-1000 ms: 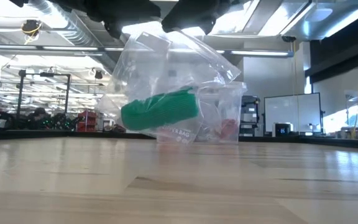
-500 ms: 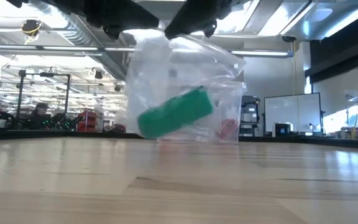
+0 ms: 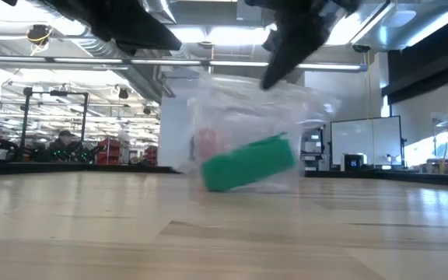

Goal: Roll bandage
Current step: Close the transparent zip lock bag

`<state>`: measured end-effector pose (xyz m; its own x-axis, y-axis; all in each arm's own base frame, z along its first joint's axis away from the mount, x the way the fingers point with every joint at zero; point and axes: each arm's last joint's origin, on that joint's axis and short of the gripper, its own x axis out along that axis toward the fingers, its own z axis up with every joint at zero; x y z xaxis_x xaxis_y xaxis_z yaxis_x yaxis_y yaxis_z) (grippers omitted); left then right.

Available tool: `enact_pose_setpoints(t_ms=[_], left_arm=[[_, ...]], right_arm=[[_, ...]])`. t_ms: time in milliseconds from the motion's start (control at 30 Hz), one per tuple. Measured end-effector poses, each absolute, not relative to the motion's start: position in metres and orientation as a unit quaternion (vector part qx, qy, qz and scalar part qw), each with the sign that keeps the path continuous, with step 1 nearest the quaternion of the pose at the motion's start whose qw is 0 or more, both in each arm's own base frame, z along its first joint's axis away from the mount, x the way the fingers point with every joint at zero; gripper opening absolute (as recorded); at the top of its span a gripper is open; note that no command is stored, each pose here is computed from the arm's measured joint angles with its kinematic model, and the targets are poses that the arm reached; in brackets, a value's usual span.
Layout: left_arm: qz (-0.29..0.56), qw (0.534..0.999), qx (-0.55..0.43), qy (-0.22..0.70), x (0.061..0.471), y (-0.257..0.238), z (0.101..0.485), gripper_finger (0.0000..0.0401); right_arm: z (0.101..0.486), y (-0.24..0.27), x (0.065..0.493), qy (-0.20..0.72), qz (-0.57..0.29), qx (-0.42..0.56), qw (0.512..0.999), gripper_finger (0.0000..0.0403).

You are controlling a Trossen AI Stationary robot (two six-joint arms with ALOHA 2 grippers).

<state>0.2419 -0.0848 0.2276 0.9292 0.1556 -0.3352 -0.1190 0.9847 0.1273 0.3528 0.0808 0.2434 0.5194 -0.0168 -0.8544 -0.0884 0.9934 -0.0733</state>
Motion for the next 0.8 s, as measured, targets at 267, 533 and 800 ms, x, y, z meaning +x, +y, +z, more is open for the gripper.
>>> enact_pose_setpoints(t_ms=[267,533,800], left_arm=[[0.065,0.990,0.020,0.124,0.248,-0.081,0.237,0.0011],[0.025,0.992,0.025,0.119,0.263,-0.086,0.243,0.0105],[0.024,0.972,0.102,0.212,0.290,-0.096,0.241,0.0164]], right_arm=[[0.245,0.081,0.355,0.478,0.018,-0.046,0.877,0.0031],[0.252,0.083,0.365,0.422,0.025,-0.042,0.905,0.0031],[0.255,0.084,0.368,0.399,0.025,-0.045,0.916,0.0031]])
